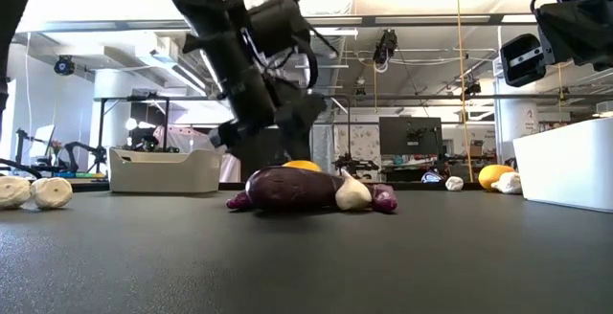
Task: Sort produce into baskets
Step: Put the top left lemon into the top white bin
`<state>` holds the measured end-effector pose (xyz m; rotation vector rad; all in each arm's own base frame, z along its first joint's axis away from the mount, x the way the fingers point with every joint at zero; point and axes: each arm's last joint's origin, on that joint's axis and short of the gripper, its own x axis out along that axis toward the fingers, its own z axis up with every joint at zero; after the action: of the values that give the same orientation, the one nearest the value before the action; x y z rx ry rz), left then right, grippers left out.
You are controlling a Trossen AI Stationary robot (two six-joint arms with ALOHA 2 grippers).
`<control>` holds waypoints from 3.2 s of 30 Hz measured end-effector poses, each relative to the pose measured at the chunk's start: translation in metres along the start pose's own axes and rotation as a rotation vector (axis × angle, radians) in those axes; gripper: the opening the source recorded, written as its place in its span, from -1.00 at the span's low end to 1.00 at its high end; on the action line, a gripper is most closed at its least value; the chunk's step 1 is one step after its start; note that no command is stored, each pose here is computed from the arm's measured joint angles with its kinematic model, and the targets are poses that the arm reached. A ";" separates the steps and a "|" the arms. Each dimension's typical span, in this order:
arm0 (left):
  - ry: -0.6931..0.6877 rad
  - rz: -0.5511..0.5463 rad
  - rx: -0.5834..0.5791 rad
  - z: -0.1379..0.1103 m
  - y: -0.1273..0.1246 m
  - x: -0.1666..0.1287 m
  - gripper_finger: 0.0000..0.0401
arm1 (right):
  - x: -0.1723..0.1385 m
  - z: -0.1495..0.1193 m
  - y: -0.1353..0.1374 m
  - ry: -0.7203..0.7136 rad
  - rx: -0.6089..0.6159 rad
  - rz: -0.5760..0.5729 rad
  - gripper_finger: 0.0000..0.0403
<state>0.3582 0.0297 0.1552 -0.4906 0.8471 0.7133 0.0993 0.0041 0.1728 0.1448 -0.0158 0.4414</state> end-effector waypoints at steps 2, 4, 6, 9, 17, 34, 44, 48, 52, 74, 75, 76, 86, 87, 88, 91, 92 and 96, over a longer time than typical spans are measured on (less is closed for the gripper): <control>-0.014 -0.017 0.010 0.003 -0.001 -0.011 0.80 | 0.000 0.000 0.000 0.000 0.000 0.000 -0.95; -0.030 -0.039 0.021 0.004 -0.004 -0.023 0.80 | 0.000 0.000 0.000 0.000 0.000 0.000 -0.95; -0.047 -0.073 0.032 0.002 -0.009 -0.036 0.80 | 0.000 0.000 0.000 0.001 0.000 0.000 -0.95; -0.060 -0.114 0.075 -0.004 -0.019 -0.046 0.80 | 0.000 0.000 0.000 0.000 0.000 0.000 -0.95; -0.042 -0.137 0.209 -0.030 -0.035 -0.027 0.80 | 0.000 0.000 0.000 0.000 0.000 0.000 -0.95; 0.002 -0.156 0.266 -0.034 -0.027 0.000 0.46 | 0.000 0.000 0.000 0.001 0.000 -0.001 -0.95; -0.011 -0.145 0.269 -0.049 -0.015 0.009 0.15 | 0.000 0.000 0.000 0.001 0.000 0.000 -0.95; -0.056 -0.145 0.299 -0.045 -0.016 0.009 0.00 | 0.000 0.000 0.000 0.001 0.000 0.000 -0.95; -0.089 -0.151 0.332 -0.035 -0.019 0.007 -0.16 | 0.000 0.000 0.000 0.001 0.001 0.000 -0.95; 0.262 0.460 -0.030 0.063 0.165 -0.088 -0.24 | 0.000 0.000 0.000 0.000 0.000 0.000 -0.95; 0.289 0.488 -0.069 0.065 0.179 -0.086 -0.24 | 0.000 0.000 0.000 0.001 0.000 -0.001 -0.95; 0.311 0.511 -0.109 0.066 0.191 -0.085 -0.24 | 0.000 0.000 0.000 0.000 0.000 0.000 -0.95; 0.435 0.565 -0.280 0.069 0.270 -0.078 -0.16 | 0.000 0.000 0.000 0.000 0.000 -0.001 -0.95; 0.435 0.575 -0.282 0.069 0.273 -0.078 -0.14 | 0.000 0.000 0.000 0.000 0.000 -0.001 -0.95; 0.435 0.586 -0.285 0.069 0.275 -0.079 -0.12 | 0.000 0.000 0.000 0.000 0.000 -0.001 -0.95; 0.432 0.597 -0.289 0.069 0.280 -0.079 -0.10 | 0.000 0.000 0.000 0.000 0.000 -0.001 -0.95; 0.433 0.599 -0.290 0.069 0.282 -0.080 -0.09 | 0.000 0.000 0.000 0.000 0.000 -0.001 -0.95; 0.402 0.610 -0.309 0.071 0.286 -0.079 -0.09 | 0.000 0.000 0.000 0.000 0.000 0.000 -0.95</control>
<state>0.1471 0.2380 0.2281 -0.6722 1.2949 1.3475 0.0993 0.0041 0.1728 0.1446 -0.0156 0.4410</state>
